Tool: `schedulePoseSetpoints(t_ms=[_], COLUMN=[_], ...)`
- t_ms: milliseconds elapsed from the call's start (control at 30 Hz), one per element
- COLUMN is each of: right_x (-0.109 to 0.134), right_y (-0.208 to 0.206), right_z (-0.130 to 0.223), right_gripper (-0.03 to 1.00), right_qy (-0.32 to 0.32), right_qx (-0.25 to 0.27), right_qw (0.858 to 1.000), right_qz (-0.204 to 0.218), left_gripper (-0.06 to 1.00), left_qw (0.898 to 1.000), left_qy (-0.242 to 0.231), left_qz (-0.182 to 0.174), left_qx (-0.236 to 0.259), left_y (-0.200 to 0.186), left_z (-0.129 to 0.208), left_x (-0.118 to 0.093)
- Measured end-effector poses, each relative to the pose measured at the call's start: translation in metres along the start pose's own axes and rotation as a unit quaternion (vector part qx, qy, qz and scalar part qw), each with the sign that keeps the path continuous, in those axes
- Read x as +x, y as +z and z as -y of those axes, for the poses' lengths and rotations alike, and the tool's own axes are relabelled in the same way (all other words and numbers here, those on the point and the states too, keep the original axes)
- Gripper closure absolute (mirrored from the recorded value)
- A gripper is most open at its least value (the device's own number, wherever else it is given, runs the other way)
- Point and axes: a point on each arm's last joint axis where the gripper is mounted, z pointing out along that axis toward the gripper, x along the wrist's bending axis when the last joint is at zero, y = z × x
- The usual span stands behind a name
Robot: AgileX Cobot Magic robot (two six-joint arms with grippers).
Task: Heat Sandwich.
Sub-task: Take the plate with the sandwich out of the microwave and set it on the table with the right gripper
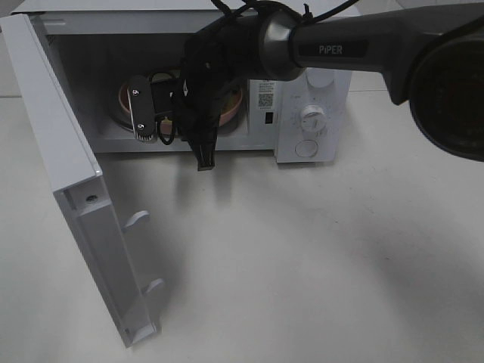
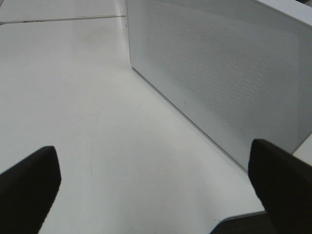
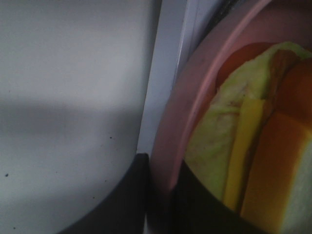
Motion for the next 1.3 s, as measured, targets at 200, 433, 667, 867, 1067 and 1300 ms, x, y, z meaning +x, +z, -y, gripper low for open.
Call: schedulePoseSetpoints(t_ms=[200,433,667,867,1067,1300], right_x=[0.006,0.019,0.024,0.030,0.037,0.050], right_y=[-0.006,-0.015,-0.029,-0.040,-0.048,-0.061], right_z=[0.003,0.010,0.013,0.017,0.020,0.025], right_gripper=[0.86,0.86,0.86,0.86,0.86,0.86], right_qy=[0.000,-0.004,-0.018,-0.029,-0.038,-0.061], right_qx=[-0.009,-0.023,-0.036,-0.042,-0.048,-0.054], right_qw=[1.000,1.000,0.998,0.997,0.996,0.995], right_qz=[0.007,0.019,0.043,0.055,0.061,0.065], left_gripper=[-0.05,-0.05,-0.05,-0.05,-0.05,-0.05], left_qw=[1.000,1.000,1.000,1.000,1.000,1.000], left_qy=[0.000,0.000,0.000,0.000,0.000,0.000], left_qz=[0.000,0.000,0.000,0.000,0.000,0.000], left_qx=[0.000,0.000,0.000,0.000,0.000,0.000], left_y=[0.000,0.000,0.000,0.000,0.000,0.000], left_z=[0.000,0.000,0.000,0.000,0.000,0.000], left_x=[0.000,0.000,0.000,0.000,0.000,0.000])
